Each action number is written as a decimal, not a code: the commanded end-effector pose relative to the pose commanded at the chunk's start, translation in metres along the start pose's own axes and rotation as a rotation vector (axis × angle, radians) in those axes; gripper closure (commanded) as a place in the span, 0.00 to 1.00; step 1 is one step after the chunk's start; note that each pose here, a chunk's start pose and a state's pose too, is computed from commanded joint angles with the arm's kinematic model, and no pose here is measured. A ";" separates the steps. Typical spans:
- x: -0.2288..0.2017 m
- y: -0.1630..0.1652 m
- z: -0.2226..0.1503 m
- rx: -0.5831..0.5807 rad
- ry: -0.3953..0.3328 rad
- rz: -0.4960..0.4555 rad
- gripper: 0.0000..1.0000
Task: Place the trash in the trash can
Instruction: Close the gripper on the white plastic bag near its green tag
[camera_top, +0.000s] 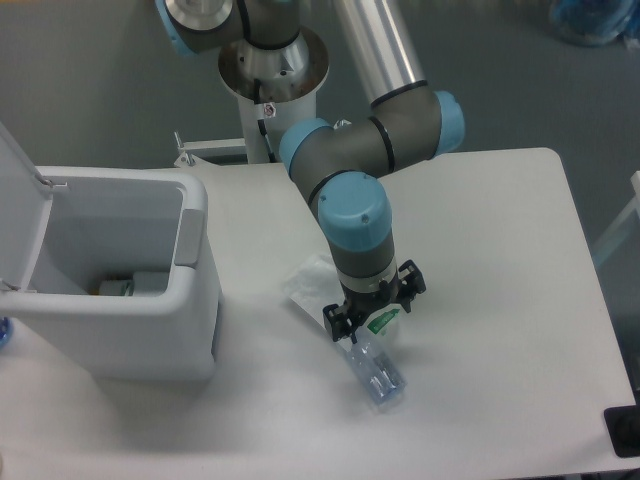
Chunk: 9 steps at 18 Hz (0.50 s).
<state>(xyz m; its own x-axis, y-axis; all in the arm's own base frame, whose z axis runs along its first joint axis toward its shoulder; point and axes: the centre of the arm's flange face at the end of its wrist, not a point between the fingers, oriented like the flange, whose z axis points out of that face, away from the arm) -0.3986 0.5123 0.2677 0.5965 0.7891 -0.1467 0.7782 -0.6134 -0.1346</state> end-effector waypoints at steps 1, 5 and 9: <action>-0.001 0.002 0.005 -0.009 -0.019 0.002 0.00; 0.002 0.006 0.014 -0.026 -0.035 0.010 0.00; 0.003 0.006 0.017 -0.029 -0.028 0.008 0.00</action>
<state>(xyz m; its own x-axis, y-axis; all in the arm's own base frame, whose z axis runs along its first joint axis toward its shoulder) -0.3957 0.5102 0.2499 0.5978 0.7824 -0.1747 0.7789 -0.6184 -0.1044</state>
